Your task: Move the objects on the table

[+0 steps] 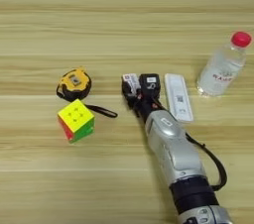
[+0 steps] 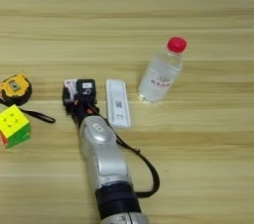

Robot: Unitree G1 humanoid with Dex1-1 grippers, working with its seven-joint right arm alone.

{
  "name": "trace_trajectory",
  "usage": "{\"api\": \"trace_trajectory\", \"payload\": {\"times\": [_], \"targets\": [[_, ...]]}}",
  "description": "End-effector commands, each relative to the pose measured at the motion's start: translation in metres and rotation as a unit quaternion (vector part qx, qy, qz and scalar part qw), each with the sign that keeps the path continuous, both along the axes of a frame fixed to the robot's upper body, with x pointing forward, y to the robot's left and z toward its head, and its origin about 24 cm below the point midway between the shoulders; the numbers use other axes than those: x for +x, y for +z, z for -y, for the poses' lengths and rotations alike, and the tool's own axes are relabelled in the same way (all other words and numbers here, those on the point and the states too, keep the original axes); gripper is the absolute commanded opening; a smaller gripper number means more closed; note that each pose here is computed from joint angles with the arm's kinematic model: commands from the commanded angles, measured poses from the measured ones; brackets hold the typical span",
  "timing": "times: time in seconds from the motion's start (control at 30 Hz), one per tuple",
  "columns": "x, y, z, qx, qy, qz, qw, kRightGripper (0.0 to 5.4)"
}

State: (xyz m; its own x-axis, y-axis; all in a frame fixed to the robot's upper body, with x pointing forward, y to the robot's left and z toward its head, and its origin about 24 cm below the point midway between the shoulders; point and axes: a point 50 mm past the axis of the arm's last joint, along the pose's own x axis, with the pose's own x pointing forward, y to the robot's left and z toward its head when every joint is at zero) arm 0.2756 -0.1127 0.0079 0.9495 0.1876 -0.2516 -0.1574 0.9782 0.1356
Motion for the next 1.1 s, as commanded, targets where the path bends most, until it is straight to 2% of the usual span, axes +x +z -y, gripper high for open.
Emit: {"api": "trace_trajectory", "payload": {"times": [0.03, 0.47, 0.8, 0.83, 1.1], "targets": [[0.011, 0.020, -0.021, 0.011, 0.035, 0.028, 0.9989, 2.11], [0.017, 0.027, -0.069, 0.006, 0.093, 0.025, 0.9953, 2.11], [0.023, 0.011, -0.069, -0.003, 0.088, 0.009, 0.9961, 2.11], [0.023, 0.011, -0.068, -0.004, 0.087, 0.011, 0.9961, 2.47], [0.024, 0.016, -0.068, -0.017, 0.083, 0.033, 0.9959, 3.23]]}}
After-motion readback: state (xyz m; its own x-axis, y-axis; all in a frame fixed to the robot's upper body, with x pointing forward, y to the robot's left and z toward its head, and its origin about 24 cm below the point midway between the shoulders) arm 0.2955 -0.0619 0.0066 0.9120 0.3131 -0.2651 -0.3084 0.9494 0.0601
